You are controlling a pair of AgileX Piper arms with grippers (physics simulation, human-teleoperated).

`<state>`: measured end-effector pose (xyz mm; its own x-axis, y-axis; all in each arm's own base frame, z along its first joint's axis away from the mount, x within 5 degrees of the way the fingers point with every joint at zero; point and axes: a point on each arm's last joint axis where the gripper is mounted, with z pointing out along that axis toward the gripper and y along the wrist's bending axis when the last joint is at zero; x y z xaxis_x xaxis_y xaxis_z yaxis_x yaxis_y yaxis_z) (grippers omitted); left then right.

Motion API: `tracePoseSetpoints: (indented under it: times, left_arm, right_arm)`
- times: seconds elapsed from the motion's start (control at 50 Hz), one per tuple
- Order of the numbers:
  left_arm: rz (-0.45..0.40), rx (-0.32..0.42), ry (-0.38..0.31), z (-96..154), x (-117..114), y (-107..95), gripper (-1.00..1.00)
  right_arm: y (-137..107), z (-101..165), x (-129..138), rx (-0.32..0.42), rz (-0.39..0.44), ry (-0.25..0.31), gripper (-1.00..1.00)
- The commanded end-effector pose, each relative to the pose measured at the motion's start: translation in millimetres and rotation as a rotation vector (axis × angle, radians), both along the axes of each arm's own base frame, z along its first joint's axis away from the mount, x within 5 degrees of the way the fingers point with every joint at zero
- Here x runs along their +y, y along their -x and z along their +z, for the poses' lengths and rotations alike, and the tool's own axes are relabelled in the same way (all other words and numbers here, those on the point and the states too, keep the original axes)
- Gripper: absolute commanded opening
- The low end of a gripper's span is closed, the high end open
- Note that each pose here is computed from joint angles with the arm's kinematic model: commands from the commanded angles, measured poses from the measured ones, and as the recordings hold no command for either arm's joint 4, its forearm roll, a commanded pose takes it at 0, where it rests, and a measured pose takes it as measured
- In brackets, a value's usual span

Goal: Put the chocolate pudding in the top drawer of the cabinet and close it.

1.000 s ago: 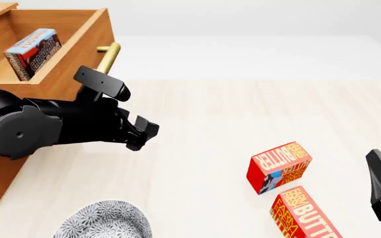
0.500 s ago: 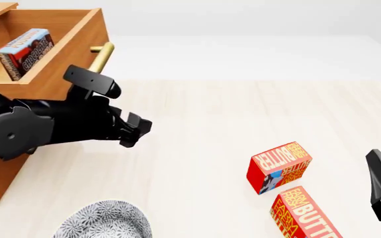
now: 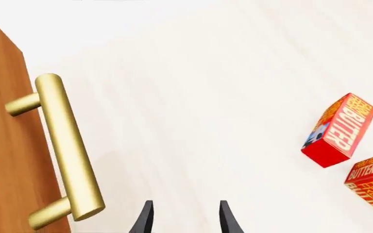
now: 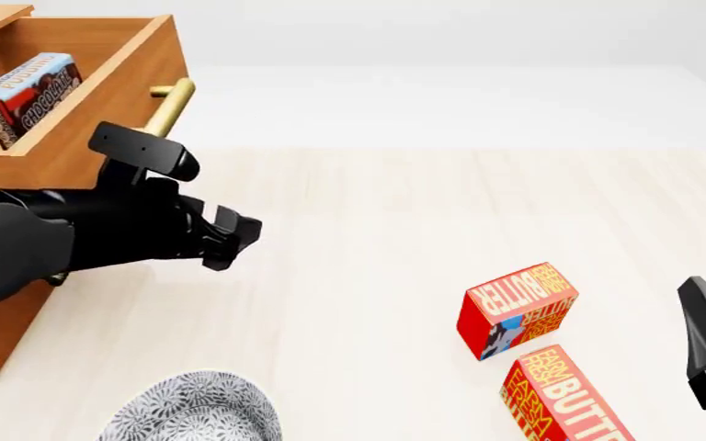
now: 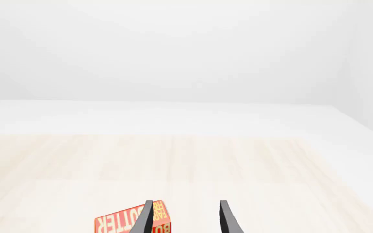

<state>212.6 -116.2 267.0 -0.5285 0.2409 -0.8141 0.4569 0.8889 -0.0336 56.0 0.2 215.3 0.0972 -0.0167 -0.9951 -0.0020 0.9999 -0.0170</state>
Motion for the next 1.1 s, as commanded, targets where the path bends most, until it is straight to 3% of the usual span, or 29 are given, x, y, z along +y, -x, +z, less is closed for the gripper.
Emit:
tracePoseSetpoints:
  times: [0.02, 1.1]
  left_arm:
    - [0.020, -0.006, 0.008, -2, 5, 0, 1.00]
    - [0.170, -0.033, 0.025, 9, 40, -7, 1.00]
  right_arm:
    - [0, 0, 0, 0.000, 0.000, 0.000, 1.00]
    - [0, 0, 0, 0.000, 0.000, 0.000, 1.00]
